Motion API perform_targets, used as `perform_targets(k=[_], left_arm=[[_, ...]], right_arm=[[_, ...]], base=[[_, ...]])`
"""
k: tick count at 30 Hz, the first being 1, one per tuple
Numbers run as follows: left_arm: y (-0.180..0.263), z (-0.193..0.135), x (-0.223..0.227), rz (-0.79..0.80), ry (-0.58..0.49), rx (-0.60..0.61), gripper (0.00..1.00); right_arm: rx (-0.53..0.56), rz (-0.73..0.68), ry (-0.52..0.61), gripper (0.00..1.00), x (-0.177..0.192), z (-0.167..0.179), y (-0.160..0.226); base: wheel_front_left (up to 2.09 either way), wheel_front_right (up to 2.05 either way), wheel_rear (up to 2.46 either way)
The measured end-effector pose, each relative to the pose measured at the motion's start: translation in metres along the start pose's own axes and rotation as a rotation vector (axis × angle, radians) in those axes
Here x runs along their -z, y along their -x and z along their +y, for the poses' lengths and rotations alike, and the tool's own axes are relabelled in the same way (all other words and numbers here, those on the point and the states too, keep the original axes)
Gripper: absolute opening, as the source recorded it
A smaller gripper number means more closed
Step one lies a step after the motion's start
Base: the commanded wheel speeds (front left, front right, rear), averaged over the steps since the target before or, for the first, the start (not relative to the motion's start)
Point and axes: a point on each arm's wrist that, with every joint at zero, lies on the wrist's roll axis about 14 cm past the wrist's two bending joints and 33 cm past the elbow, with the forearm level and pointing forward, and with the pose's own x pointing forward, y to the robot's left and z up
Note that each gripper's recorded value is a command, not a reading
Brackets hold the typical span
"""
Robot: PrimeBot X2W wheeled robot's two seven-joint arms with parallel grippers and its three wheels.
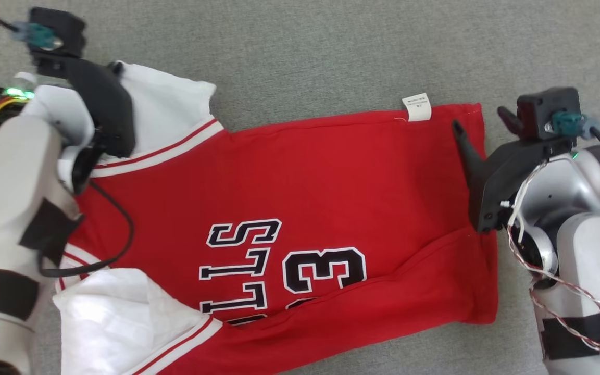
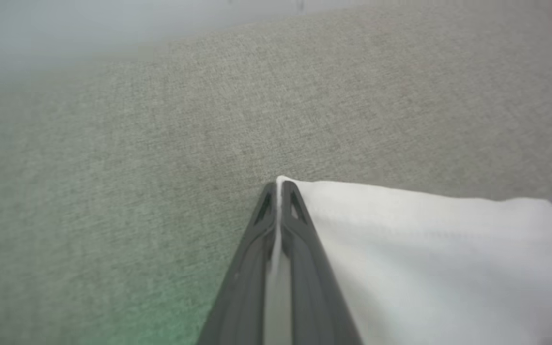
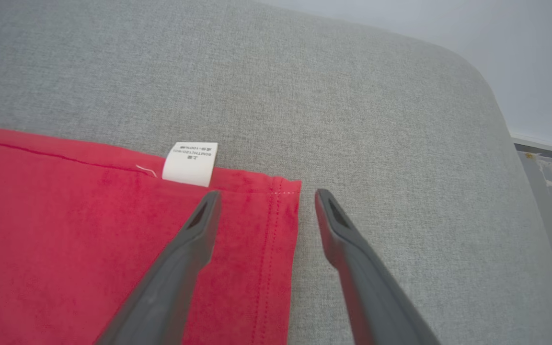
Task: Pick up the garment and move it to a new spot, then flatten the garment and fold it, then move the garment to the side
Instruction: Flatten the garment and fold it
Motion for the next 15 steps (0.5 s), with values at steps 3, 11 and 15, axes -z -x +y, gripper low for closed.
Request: perform_targets(k=[3, 11, 15], left_arm=[[0.006, 0.012, -0.005, -0.028, 0.027, -0.01, 0.0], [0.013, 0.018, -0.004, -0.04, 0.034, -0.01, 0.0], [0.015, 0.018, -0.005, -0.05, 0.039, -0.012, 0.0]], right_arm=[[0.032, 0.034, 0.046, 1.0, -0.002, -0.006, -0.002], [0.089, 0.118, 0.093, 1.0, -0.001, -0.02, -0.017], [0.087, 0.152, 0.087, 1.0, 0.003, -0.021, -0.023]], base=[[0.0, 0.0, 0.0], [0.0, 0.0, 0.0], [0.0, 0.0, 0.0]])
